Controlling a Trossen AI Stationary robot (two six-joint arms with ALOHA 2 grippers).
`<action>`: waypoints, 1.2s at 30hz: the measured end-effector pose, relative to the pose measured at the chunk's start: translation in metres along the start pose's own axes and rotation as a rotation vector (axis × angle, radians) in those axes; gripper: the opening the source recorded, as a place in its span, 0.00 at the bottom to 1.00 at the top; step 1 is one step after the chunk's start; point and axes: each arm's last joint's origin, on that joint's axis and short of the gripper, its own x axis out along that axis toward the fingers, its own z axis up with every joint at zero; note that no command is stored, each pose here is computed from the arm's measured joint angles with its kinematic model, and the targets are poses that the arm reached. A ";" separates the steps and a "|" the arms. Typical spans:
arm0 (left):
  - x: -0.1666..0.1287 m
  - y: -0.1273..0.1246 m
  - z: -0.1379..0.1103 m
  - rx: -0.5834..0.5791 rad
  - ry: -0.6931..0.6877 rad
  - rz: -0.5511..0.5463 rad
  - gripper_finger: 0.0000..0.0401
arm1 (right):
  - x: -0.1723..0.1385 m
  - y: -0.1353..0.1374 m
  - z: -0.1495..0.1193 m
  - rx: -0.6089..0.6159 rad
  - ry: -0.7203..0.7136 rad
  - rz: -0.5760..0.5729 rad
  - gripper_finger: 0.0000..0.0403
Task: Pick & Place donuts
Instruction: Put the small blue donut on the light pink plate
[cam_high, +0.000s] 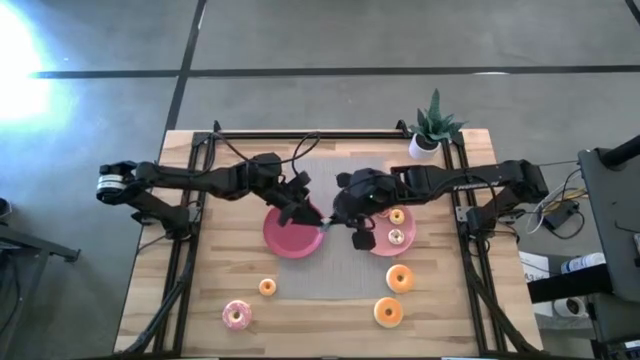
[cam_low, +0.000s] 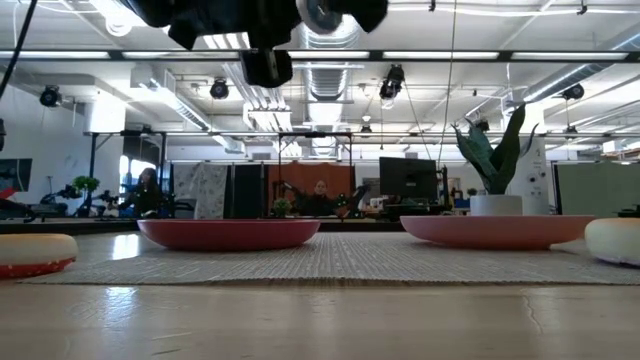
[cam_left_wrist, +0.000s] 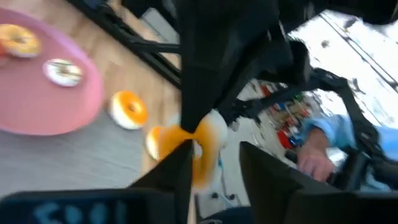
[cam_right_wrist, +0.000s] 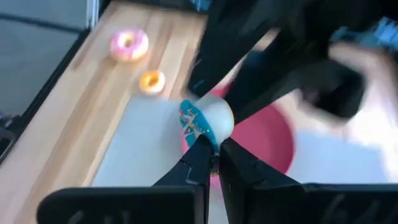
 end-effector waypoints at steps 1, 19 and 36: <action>0.000 0.001 0.000 -0.007 0.004 0.011 0.30 | 0.000 -0.001 -0.004 0.031 0.035 0.001 0.03; -0.002 -0.008 -0.040 -0.043 0.085 0.381 0.37 | 0.032 -0.064 -0.151 0.738 0.525 -0.136 0.03; 0.004 -0.017 -0.050 -0.023 0.067 0.419 0.37 | 0.038 -0.078 -0.179 0.954 0.468 -0.148 0.23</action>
